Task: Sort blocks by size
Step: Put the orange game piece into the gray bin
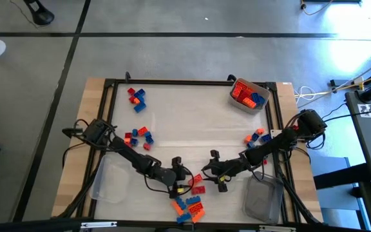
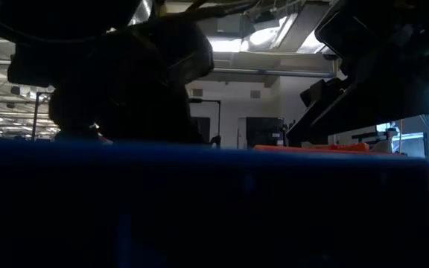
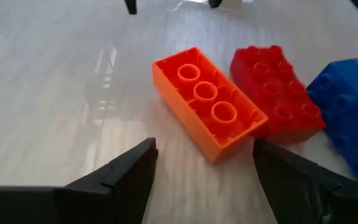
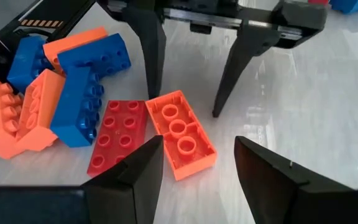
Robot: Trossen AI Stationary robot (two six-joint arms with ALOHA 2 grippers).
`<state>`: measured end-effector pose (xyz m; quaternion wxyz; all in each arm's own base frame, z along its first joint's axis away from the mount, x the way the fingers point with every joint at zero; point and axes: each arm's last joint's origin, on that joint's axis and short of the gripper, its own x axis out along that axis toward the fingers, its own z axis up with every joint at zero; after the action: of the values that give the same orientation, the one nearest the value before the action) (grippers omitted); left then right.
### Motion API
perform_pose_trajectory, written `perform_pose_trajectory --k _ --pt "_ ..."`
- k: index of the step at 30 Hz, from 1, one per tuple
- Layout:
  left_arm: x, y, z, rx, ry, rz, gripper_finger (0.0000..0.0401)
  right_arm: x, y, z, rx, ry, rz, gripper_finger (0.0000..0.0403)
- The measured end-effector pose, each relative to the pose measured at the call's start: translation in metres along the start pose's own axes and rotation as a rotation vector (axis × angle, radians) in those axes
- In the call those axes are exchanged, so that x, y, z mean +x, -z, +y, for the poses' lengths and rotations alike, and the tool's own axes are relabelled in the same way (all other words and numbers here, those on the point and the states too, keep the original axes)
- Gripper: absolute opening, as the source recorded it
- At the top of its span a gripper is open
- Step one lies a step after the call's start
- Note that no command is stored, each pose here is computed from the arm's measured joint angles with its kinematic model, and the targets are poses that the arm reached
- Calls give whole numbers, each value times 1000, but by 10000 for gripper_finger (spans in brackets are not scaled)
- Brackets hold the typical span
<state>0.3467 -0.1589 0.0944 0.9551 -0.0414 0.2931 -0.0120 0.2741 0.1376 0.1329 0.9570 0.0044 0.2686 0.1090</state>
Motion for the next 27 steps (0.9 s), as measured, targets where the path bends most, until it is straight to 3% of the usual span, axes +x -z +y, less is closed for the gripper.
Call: perform_pose_trajectory --k 13,20,27 --pt "4 -9 23 -28 -145 -25 253 0 1 0 -1 6 7 195" --pt "-6 -23 12 -18 -95 -122 253 0 2 0 -3 8 17 195" --pt "5 -16 13 33 -90 -154 253 0 2 -1 -3 10 18 195"
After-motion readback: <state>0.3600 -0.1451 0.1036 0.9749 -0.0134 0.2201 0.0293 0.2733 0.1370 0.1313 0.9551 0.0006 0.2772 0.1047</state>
